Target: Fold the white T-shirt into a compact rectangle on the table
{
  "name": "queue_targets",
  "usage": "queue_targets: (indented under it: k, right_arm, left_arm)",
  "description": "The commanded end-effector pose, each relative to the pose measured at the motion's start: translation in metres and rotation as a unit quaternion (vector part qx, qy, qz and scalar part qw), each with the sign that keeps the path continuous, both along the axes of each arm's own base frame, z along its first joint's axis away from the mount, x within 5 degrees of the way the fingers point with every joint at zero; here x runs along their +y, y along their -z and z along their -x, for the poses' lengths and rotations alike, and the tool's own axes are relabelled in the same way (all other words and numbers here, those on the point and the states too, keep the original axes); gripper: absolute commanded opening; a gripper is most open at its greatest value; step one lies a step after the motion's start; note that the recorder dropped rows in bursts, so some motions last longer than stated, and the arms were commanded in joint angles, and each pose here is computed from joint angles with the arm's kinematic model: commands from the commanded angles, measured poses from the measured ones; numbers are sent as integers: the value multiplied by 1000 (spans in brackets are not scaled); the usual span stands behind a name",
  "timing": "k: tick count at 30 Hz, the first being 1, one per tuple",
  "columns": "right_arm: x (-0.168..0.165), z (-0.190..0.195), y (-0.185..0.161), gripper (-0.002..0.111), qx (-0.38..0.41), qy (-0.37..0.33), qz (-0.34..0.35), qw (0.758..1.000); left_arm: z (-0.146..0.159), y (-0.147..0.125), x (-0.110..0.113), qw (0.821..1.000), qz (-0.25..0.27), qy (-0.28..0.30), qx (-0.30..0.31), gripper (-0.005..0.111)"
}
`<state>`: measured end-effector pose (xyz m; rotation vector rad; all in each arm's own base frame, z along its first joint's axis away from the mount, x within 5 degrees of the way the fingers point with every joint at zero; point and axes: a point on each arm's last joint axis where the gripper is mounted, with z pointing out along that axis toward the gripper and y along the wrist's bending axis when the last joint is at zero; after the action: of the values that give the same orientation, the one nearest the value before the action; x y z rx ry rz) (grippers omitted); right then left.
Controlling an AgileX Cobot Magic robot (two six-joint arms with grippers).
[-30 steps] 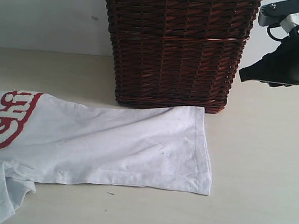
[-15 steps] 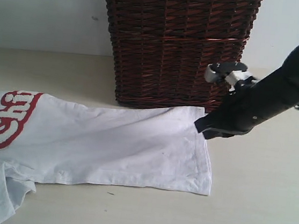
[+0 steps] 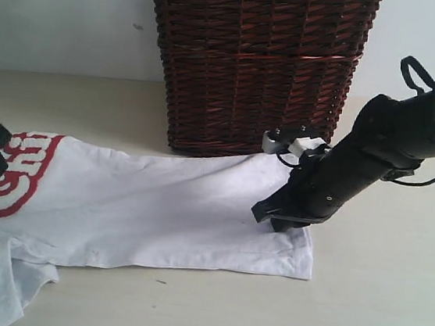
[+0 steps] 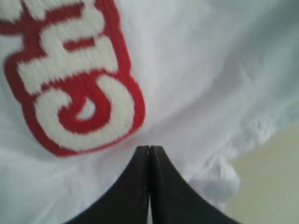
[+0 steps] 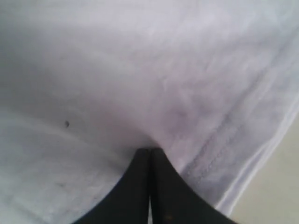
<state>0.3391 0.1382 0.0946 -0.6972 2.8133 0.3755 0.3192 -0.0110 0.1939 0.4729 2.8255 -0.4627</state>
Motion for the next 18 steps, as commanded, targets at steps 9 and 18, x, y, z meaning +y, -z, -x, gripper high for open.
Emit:
queue_targets:
  k: [9,18]
  right_arm:
    - [-29,7,8,0,28,26,131,991]
    - [-29,7,8,0,27,26,131,991]
  left_arm:
    - [57,36,-77,969,-53,227,89,49]
    - [83,74,-125,936,-192,286,74,69]
